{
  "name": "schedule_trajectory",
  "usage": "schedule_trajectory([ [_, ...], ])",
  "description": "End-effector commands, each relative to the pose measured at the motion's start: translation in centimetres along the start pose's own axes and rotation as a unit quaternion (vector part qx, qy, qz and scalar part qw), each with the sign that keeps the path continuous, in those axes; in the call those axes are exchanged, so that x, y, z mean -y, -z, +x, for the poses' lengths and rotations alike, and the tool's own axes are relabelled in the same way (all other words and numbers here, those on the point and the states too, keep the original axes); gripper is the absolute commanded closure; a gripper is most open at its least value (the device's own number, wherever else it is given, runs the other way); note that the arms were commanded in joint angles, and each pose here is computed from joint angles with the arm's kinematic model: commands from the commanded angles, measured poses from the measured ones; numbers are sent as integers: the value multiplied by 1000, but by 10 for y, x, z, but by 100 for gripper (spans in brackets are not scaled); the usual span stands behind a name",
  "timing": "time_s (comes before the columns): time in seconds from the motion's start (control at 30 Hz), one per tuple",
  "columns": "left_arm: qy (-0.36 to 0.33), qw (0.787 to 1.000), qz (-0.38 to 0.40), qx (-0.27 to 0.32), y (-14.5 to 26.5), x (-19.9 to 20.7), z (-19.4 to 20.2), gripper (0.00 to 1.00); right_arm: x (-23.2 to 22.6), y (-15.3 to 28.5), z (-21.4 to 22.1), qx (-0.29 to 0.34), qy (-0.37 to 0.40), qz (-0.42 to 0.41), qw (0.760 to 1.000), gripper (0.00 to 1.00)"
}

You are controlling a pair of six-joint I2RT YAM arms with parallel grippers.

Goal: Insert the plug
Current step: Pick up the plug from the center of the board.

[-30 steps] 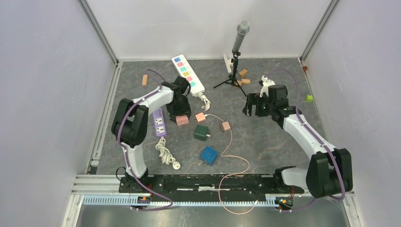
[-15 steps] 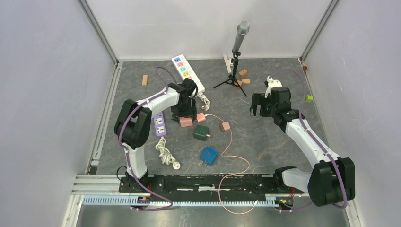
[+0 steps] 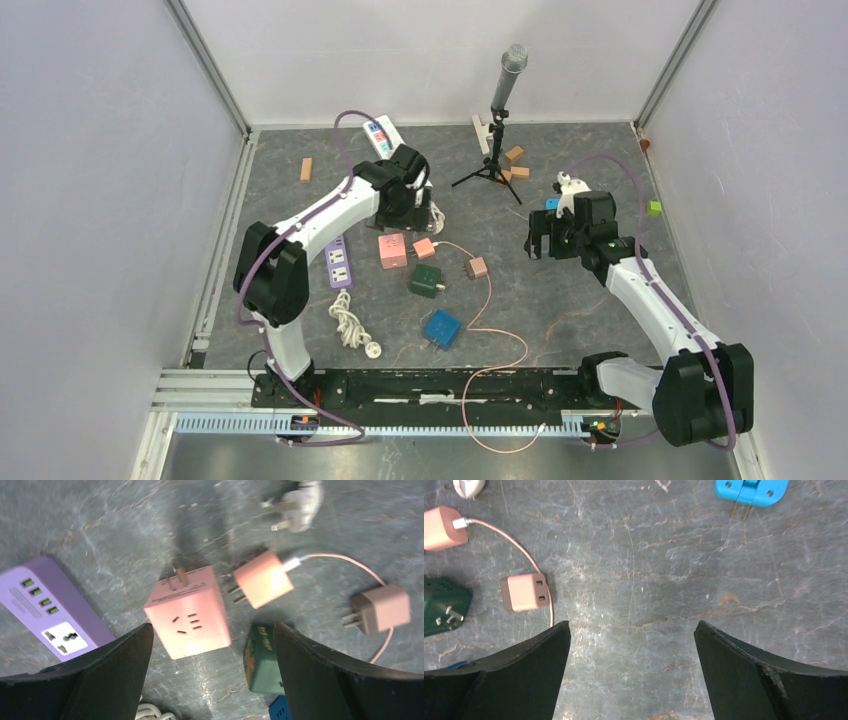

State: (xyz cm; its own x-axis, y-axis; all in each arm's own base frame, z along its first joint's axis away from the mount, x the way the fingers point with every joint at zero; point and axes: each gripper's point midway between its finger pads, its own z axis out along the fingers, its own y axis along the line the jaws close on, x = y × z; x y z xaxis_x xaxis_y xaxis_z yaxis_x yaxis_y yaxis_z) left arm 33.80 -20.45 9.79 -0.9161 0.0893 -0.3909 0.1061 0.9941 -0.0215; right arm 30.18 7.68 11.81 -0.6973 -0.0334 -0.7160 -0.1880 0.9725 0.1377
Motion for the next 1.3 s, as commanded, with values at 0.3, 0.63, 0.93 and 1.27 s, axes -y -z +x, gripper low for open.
schedule_trajectory([
  [0.3,-304,950,75,6,-25,68,-4,5,-23,1,44,-72,-10,-77,994,1],
  [0.63,-342,936,58,-62,-72,64,15,12,-22,1,47,-92,-1,-77,993,2],
  [0.93,-347,931,76,-79,-73,68,21,55,-41,0,35,-77,-14,-130,988,2],
  [1.27,-295,943,138,62,28,98,-40,71,-67,17,-36,-29,-31,-183,982,2],
])
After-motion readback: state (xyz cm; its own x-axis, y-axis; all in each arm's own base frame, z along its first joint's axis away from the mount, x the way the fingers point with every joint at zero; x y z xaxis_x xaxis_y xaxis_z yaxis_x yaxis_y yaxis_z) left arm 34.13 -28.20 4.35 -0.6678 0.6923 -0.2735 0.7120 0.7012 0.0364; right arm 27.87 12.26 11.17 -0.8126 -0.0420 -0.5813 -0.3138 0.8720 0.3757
